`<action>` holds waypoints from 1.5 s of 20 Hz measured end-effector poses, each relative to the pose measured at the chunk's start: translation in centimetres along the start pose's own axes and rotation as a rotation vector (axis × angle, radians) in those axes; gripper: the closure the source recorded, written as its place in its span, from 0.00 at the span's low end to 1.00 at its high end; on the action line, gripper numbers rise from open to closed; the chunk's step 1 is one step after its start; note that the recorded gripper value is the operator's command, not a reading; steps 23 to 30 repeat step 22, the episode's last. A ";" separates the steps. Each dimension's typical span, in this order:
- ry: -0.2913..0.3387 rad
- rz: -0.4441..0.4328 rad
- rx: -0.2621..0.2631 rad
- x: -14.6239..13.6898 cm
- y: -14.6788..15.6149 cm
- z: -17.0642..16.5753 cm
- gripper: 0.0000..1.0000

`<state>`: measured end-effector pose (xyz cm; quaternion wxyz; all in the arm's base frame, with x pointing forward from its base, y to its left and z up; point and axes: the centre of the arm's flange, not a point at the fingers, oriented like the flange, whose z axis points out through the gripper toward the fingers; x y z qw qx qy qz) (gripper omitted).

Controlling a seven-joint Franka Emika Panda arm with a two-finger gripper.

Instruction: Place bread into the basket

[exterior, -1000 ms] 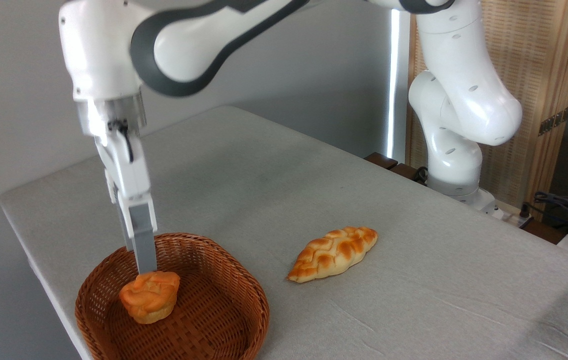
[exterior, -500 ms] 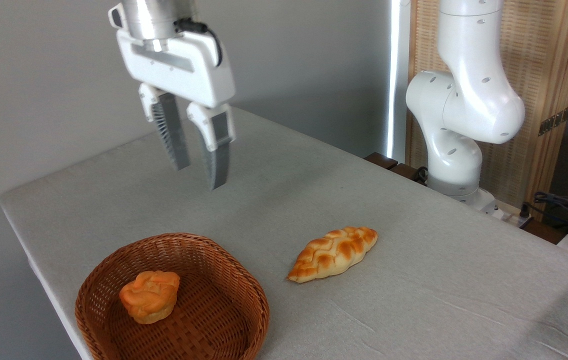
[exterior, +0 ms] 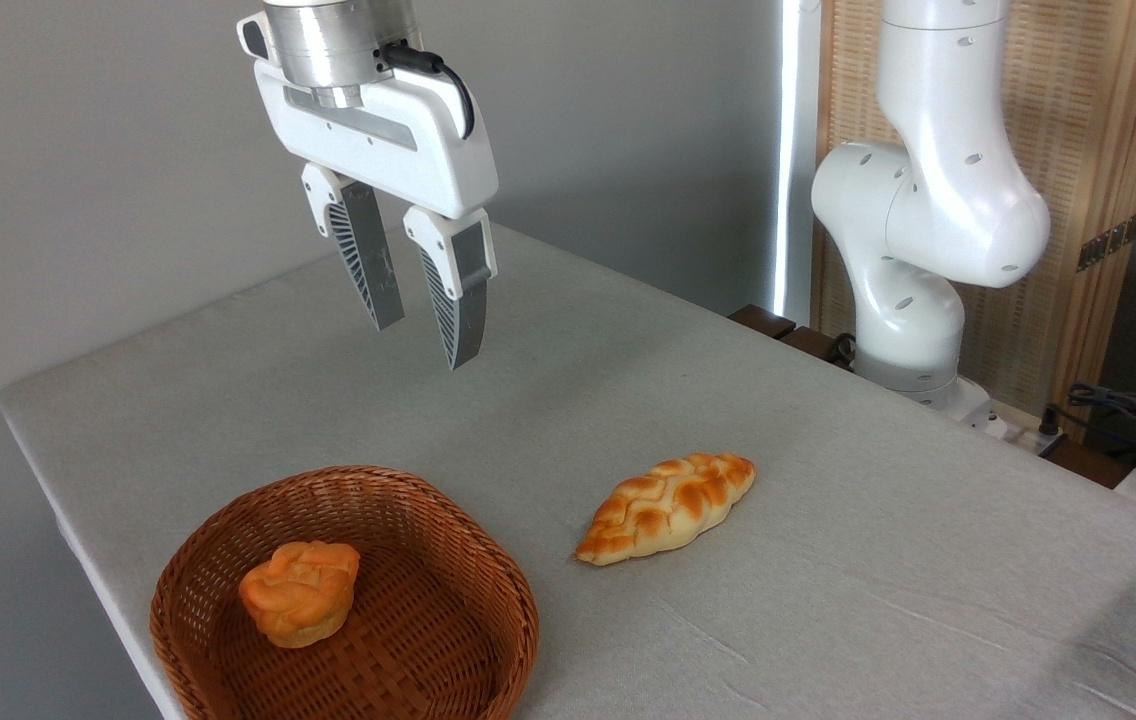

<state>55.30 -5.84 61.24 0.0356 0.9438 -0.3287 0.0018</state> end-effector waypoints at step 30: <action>0.022 -0.014 0.078 -0.2 -1.6 -0.5 0.00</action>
